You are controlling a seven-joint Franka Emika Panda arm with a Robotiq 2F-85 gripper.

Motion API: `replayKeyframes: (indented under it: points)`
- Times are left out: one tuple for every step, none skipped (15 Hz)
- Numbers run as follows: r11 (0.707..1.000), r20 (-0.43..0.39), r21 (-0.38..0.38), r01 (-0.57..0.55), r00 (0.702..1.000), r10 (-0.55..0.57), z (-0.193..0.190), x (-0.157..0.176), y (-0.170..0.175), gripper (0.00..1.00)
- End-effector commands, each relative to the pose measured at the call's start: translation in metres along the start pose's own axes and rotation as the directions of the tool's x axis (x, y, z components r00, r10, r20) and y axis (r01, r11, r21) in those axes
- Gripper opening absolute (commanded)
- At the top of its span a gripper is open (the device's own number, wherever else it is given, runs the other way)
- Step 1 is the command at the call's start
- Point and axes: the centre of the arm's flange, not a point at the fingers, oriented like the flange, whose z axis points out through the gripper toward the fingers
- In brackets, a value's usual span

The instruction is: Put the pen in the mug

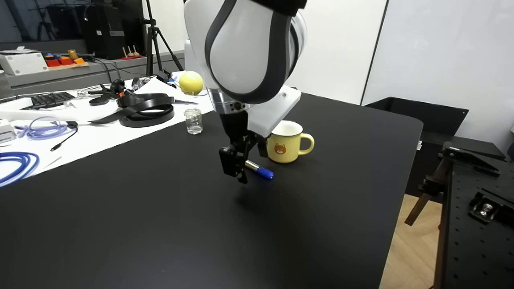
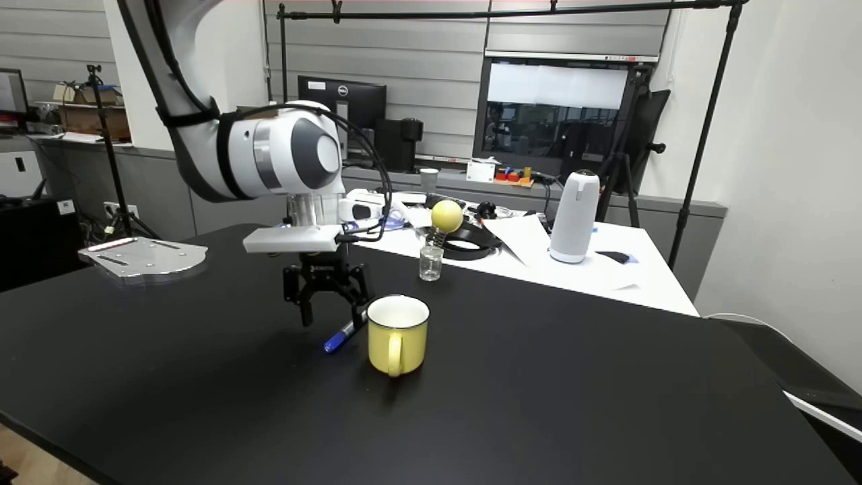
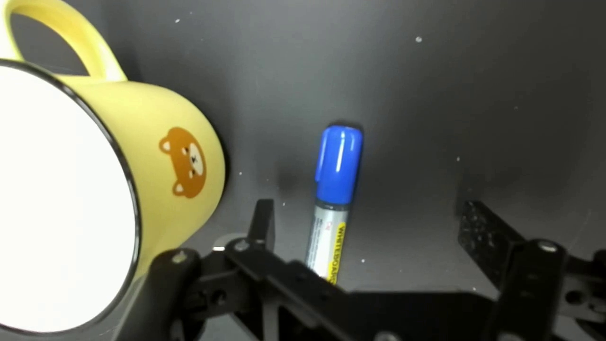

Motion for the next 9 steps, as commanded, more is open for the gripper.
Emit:
replayKeyframes:
  points:
    - [0.999,-0.004,0.021,-0.025,1.000,0.025,0.003,0.005,0.008,1.00]
    - [0.999,0.000,0.026,-0.043,0.999,0.043,0.004,0.005,0.011,1.00]
    - [0.998,0.006,0.031,-0.052,0.999,0.052,0.005,0.005,0.013,1.00]
    - [0.997,0.019,0.039,-0.064,0.998,0.063,0.008,0.005,0.016,0.96]
    - [0.996,0.032,0.043,-0.078,0.997,0.076,0.010,0.005,0.019,0.97]
    - [0.994,0.054,0.057,-0.088,0.995,0.085,0.014,0.004,0.022,0.98]
    - [0.994,0.065,0.061,-0.094,0.994,0.090,0.019,0.002,0.024,0.93]
    - [0.992,0.077,0.073,-0.103,0.992,0.097,0.023,0.001,0.027,0.74]
    - [0.991,0.081,0.079,-0.110,0.991,0.103,0.026,0.000,0.028,0.71]
